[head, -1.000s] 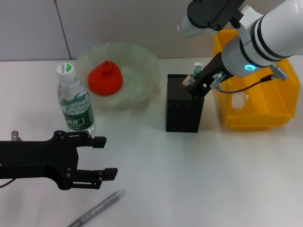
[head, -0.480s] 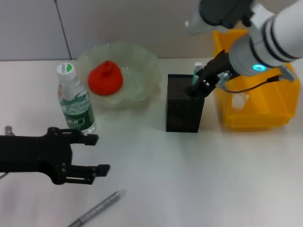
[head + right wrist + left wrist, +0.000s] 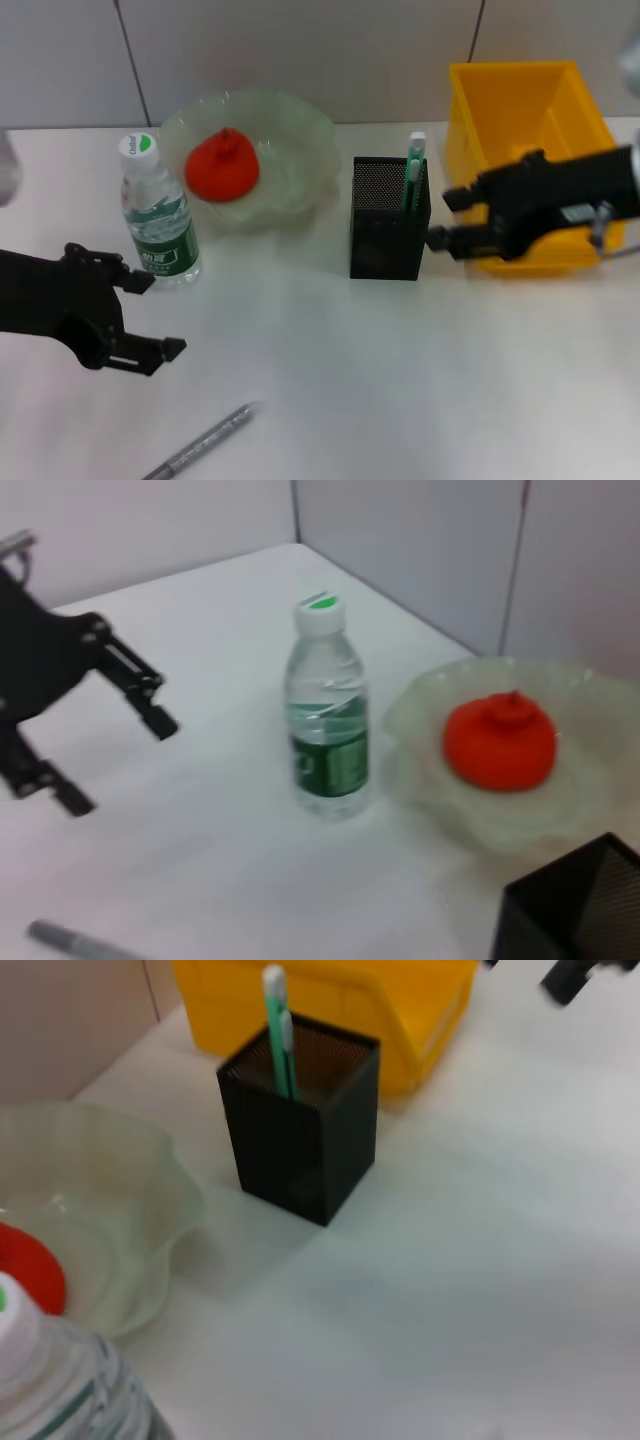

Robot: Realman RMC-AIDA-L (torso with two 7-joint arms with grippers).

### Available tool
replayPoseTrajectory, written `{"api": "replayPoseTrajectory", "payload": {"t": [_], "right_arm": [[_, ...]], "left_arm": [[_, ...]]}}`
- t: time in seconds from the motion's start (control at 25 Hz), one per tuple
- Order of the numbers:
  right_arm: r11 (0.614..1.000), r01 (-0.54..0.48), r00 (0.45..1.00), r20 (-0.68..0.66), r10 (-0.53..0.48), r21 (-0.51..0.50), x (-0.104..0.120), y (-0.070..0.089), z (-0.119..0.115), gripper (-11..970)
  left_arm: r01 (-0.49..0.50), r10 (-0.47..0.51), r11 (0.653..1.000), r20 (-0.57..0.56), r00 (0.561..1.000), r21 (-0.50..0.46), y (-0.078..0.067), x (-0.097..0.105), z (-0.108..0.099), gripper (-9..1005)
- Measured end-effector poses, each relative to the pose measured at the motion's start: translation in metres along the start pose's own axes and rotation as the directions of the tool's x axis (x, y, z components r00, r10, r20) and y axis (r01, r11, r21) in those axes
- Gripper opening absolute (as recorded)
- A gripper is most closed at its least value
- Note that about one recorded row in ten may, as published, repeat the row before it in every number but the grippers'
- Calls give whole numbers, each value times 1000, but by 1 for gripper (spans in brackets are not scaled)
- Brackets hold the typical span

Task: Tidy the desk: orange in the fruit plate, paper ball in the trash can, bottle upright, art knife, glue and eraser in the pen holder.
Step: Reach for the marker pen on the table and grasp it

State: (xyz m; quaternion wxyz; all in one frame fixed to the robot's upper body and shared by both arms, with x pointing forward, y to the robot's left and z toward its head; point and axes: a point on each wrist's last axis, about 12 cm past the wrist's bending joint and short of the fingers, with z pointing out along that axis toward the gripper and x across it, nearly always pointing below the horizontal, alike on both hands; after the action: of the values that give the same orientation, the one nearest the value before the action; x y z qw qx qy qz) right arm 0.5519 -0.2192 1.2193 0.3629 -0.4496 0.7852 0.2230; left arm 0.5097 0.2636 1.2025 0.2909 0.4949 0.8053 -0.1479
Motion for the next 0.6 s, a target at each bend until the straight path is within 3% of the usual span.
{"api": "replayPoseTrajectory", "payload": {"t": [0.16,0.28,0.4,0.48,0.6], "right_arm": [[995,72,997,3,-72,-69,-1,13,-7,525],[972,183,981,-43,-191,-149,-23,24,0,525],[949,239,962,-85,-261,-205,-36,29,9,525],[914,306,925,-143,-352,-267,-55,33,26,525],[897,328,904,-176,-389,-295,-64,34,38,525]], "left_arm": [[-12,12,1000,-1,1000,18,-5,-7,2,812],[-12,7,998,87,996,54,-7,-3,1,812],[-12,7,998,87,996,54,-7,-3,1,812],[37,-46,998,230,972,43,2,30,-14,812],[37,-46,998,230,972,43,2,30,-14,812]]}}
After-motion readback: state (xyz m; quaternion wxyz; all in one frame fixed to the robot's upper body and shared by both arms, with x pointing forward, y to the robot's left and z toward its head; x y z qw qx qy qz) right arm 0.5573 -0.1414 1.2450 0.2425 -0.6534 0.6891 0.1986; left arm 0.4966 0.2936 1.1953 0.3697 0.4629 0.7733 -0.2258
